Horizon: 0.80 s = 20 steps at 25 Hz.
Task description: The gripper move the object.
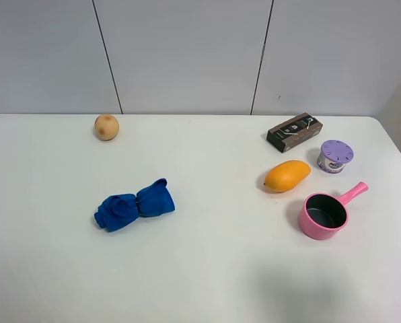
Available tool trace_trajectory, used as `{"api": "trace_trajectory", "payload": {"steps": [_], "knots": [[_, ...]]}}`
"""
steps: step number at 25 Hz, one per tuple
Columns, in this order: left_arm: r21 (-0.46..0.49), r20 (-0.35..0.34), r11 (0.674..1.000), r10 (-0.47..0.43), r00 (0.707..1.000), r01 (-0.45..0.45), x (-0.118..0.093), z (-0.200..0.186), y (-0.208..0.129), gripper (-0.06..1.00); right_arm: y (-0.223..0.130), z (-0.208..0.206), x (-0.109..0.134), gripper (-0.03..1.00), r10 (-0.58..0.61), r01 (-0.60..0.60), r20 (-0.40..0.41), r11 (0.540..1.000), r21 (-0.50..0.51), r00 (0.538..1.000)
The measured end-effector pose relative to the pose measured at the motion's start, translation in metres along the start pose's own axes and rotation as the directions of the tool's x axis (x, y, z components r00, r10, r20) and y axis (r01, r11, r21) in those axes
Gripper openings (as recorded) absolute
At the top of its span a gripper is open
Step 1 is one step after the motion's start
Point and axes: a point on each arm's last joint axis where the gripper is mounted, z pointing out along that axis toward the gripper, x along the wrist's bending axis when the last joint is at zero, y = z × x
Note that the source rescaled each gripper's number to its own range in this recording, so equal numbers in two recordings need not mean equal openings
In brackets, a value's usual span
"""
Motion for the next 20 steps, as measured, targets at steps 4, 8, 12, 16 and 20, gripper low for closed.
{"api": "trace_trajectory", "payload": {"steps": [4, 8, 12, 16, 20], "knots": [[0.0, 0.0, 1.0, 0.0, 1.0, 0.0, 0.0, 0.0, 0.0, 1.0, 0.0, 0.0, 0.0, 1.0, 0.0, 0.0, 0.0, 1.0, 0.0, 1.0], [0.0, 0.0, 1.0, 0.0, 1.0, 0.0, 0.0, 0.0, 0.0, 1.0, 0.0, 0.0, 0.0, 1.0, 0.0, 0.0, 0.0, 1.0, 0.0, 1.0], [0.0, 0.0, 1.0, 0.0, 1.0, 0.0, 0.0, 0.0, 0.0, 1.0, 0.0, 0.0, 0.0, 1.0, 0.0, 0.0, 0.0, 1.0, 0.0, 1.0], [0.0, 0.0, 1.0, 0.0, 1.0, 0.0, 0.0, 0.0, 0.0, 1.0, 0.0, 0.0, 0.0, 1.0, 0.0, 0.0, 0.0, 1.0, 0.0, 1.0], [0.0, 0.0, 1.0, 0.0, 1.0, 0.0, 0.0, 0.0, 0.0, 1.0, 0.0, 0.0, 0.0, 1.0, 0.0, 0.0, 0.0, 1.0, 0.0, 1.0]]}}
